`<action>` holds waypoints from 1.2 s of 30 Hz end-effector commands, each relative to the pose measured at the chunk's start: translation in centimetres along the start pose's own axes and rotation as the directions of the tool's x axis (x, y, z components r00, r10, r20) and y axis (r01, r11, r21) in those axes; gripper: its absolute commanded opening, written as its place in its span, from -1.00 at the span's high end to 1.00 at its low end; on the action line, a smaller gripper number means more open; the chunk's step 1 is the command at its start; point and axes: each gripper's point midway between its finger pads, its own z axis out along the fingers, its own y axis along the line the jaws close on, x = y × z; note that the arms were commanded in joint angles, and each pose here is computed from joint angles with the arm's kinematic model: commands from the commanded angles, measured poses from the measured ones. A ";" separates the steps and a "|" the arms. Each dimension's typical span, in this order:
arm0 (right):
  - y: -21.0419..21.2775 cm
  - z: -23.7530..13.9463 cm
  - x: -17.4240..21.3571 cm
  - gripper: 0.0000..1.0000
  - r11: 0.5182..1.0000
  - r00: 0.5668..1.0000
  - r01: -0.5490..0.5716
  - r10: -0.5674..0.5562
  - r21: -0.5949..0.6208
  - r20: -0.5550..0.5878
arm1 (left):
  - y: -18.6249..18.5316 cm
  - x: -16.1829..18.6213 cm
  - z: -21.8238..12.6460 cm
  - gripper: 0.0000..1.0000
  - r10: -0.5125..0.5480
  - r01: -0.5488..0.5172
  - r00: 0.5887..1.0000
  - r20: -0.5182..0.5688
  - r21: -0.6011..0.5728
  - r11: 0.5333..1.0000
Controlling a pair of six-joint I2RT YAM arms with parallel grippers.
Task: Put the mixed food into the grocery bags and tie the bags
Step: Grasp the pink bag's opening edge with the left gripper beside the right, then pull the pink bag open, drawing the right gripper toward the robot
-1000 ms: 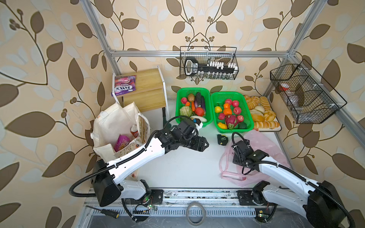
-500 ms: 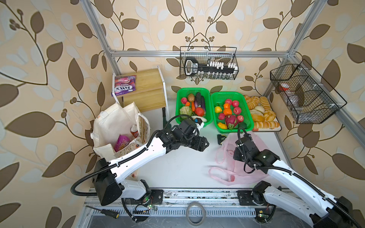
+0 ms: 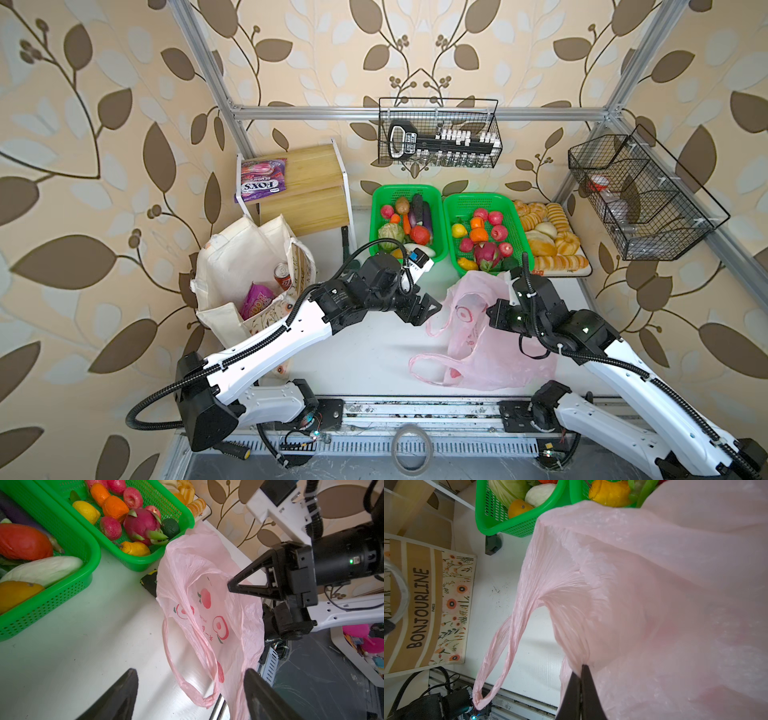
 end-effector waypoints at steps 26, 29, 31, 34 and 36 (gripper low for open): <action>-2.2 -0.2 0.6 1.00 0.994 0.996 0.087 -0.087 0.069 -0.007 | -0.1 0.2 4.0 0.90 0.324 -0.335 0.942 -0.093 -0.365 0.869; -1.9 0.3 0.8 0.98 0.996 0.997 0.075 -0.074 0.049 -0.017 | -2.6 -0.7 3.4 1.00 0.271 -0.272 0.962 -0.039 -0.255 0.928; -1.2 0.5 0.8 0.93 0.998 0.998 0.065 -0.065 0.017 -0.013 | -4.0 -0.9 3.2 1.00 0.240 -0.246 0.969 -0.055 -0.186 0.951; -0.2 0.7 0.8 0.77 0.998 0.998 0.065 -0.065 -0.016 0.000 | -5.2 -1.0 3.3 1.00 0.176 -0.189 0.979 -0.099 -0.134 0.973; 0.5 0.9 1.1 0.61 0.996 0.997 0.077 -0.077 -0.033 -0.001 | -5.7 -1.2 3.2 1.00 0.130 -0.143 0.984 -0.119 -0.109 0.984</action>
